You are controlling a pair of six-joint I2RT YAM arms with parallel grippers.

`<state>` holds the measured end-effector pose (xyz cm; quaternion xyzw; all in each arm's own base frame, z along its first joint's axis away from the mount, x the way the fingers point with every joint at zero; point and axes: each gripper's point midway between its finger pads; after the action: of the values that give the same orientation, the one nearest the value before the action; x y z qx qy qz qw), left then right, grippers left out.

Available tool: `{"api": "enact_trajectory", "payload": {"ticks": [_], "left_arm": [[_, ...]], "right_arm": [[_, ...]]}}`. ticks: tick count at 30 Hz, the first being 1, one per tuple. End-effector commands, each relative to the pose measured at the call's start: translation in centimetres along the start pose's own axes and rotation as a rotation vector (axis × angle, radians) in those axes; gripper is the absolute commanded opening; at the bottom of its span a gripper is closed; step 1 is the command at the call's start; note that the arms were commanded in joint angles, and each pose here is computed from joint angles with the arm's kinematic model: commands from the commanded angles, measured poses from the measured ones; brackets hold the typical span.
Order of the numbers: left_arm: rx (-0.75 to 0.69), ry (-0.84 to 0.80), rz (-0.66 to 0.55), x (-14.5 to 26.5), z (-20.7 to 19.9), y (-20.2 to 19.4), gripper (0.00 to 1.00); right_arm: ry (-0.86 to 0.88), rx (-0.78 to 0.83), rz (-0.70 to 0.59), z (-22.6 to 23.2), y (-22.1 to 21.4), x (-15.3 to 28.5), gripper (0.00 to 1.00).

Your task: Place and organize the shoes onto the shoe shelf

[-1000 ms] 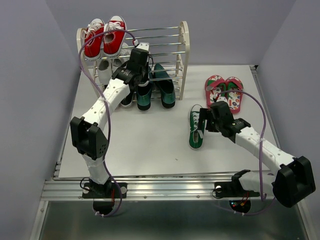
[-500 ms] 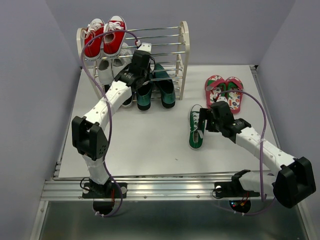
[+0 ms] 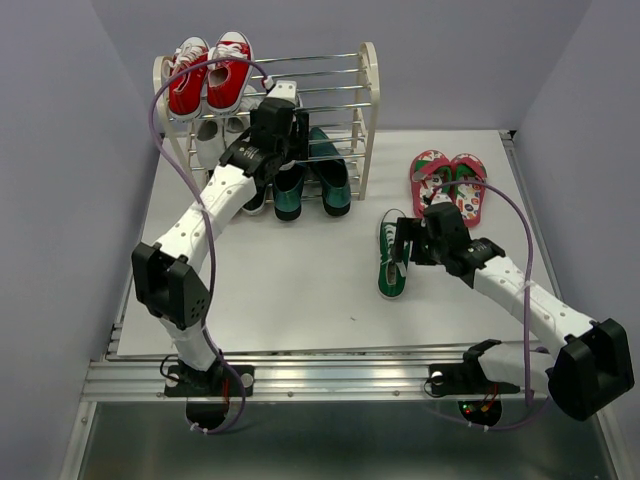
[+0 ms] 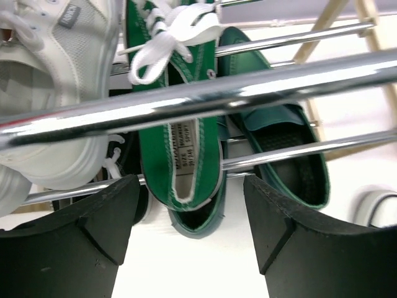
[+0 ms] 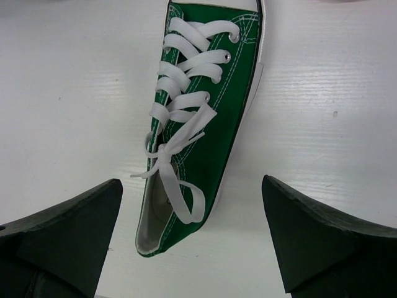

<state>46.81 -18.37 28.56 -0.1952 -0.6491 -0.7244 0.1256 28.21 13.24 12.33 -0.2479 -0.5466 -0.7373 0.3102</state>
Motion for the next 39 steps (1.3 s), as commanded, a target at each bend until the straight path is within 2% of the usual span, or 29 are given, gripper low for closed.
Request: {"api": "enact_trajectory", "payload": {"ticks": [1,2,3,5,12,14,19,21,24,32,33,38,39], "left_arm": [[0.077,-0.104,-0.12,4.8,-1.6,4.3,0.8],[0.091,-0.109,-0.119,5.2,-1.8,4.1,0.83],[0.103,-0.109,-0.115,5.8,-1.8,3.8,0.92],[0.141,-0.12,-0.101,6.5,-2.2,3.0,0.92],[0.229,-0.176,-0.041,10.7,-4.0,-3.4,0.93],[0.234,-0.164,-0.015,12.5,-3.3,-6.8,0.93],[0.303,-0.158,0.044,14.8,-1.8,-11.9,0.95],[0.323,-0.13,0.057,15.5,-0.7,-13.6,0.97],[0.351,-0.097,0.081,16.0,0.3,-15.7,0.98],[0.364,-0.03,0.097,16.2,1.8,-17.3,0.99],[0.364,-0.031,0.094,16.3,1.8,-17.3,0.99],[0.369,-0.047,0.082,16.4,1.7,-17.0,0.99],[0.37,-0.047,0.079,16.5,1.8,-17.0,0.99]], "right_arm": [[0.043,-0.005,-0.021,0.7,0.9,0.9,1.0],[0.042,-0.006,-0.02,0.7,0.8,0.9,1.0],[0.047,-0.01,-0.013,0.8,0.7,1.0,1.0],[0.049,-0.009,0.011,0.8,0.2,1.1,1.0],[0.005,-0.026,0.076,-0.3,-1.7,0.7,1.0],[0.03,-0.024,0.111,0.1,-2.4,0.8,1.0],[0.097,-0.021,0.182,2.3,-4.8,1.0,1.0],[0.073,0.015,0.177,3.3,-5.8,1.2,1.0],[-0.046,0.002,0.148,2.1,-6.1,0.4,1.0],[-0.094,-0.011,0.184,2.0,-7.9,-1.0,0.95],[-0.098,-0.017,0.187,2.0,-8.0,-1.2,0.9],[-0.131,-0.02,0.175,1.7,-8.0,-1.7,0.82],[-0.134,-0.011,0.174,1.8,-8.1,-1.7,0.77]]}}
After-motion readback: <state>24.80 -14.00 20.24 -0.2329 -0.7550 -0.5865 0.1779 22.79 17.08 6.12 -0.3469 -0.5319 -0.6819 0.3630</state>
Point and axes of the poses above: each gripper's point midway between its finger pads, its own x axis back along the fingers, its own z axis along the line the jaws close on, y = z × x, and after that the axes turned 5 degrees about -x, right-handed
